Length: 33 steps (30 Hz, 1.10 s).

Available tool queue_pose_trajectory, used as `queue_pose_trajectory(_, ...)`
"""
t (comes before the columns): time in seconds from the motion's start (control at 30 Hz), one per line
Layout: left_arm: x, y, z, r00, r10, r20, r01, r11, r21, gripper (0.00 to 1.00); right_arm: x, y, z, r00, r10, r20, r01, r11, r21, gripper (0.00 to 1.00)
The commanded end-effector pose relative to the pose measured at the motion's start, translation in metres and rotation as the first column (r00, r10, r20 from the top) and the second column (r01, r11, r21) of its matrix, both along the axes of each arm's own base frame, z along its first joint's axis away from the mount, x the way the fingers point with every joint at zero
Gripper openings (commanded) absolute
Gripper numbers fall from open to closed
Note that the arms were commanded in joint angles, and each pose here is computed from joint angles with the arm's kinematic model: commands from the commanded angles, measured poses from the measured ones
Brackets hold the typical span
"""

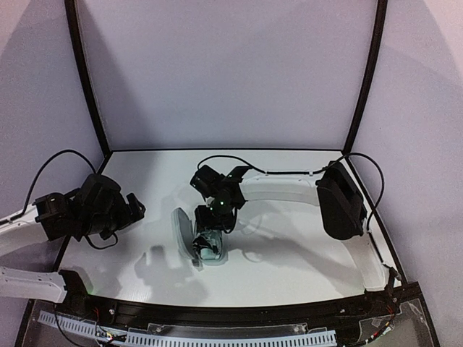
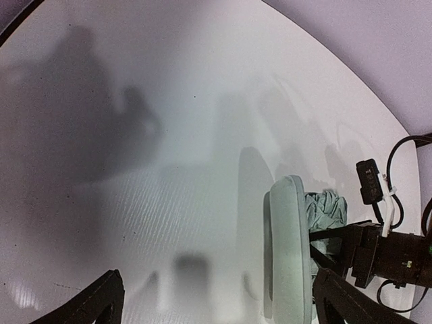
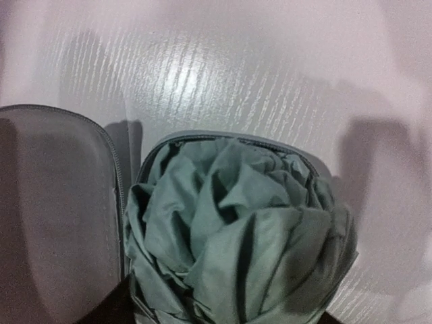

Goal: Open the umbrella

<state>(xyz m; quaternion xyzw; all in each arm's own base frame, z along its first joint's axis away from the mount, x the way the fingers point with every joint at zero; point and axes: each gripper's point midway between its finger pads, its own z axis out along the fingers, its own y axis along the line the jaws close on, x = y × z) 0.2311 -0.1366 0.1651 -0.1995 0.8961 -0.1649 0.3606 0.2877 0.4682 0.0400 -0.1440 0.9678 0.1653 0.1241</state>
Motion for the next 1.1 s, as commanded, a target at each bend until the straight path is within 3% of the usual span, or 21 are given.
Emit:
queue_pose_trajectory(0.0, -0.001, 0.008, -0.003, 1.000, 0.030, 0.008, -0.030, 1.000, -0.003, 0.99, -0.006, -0.002, -0.014, 1.000, -0.007, -0.013, 0.007, 0.999, -0.038, 0.48)
queue_pose_trajectory(0.13, -0.002, 0.009, -0.003, 0.999, 0.033, 0.010, -0.033, 0.999, 0.000, 0.99, -0.005, -0.001, -0.008, 1.000, -0.013, 0.001, 0.013, 1.000, -0.022, 0.30)
queue_pose_trajectory(0.33, -0.003, 0.007, 0.000, 1.000, 0.015, 0.021, -0.015, 1.000, -0.026, 0.99, 0.004, 0.009, 0.043, 0.996, 0.001, 0.094, -0.011, 0.994, 0.107, 0.09)
queue_pose_trajectory(0.6, -0.003, -0.021, 0.029, 0.982, -0.134, 0.135, 0.152, 0.980, -0.129, 0.99, 0.010, 0.006, 0.146, 0.965, -0.017, 0.261, -0.076, 0.936, 0.344, 0.06)
queue_pose_trajectory(0.8, -0.001, -0.047, 0.060, 0.938, -0.243, 0.249, 0.292, 0.939, -0.183, 0.99, 0.005, -0.002, 0.189, 0.949, -0.009, 0.314, -0.140, 0.884, 0.447, 0.05)
queue_pose_trajectory(0.9, -0.002, -0.074, 0.075, 0.889, -0.338, 0.310, 0.413, 0.883, -0.222, 0.99, 0.002, -0.007, 0.205, 0.937, -0.025, 0.349, -0.166, 0.847, 0.505, 0.04)
queue_pose_trajectory(1.07, -0.011, -0.133, 0.099, 0.749, -0.529, 0.399, 0.650, 0.704, -0.286, 0.99, 0.001, -0.024, 0.228, 0.935, -0.091, 0.342, -0.126, 0.816, 0.564, 0.01)
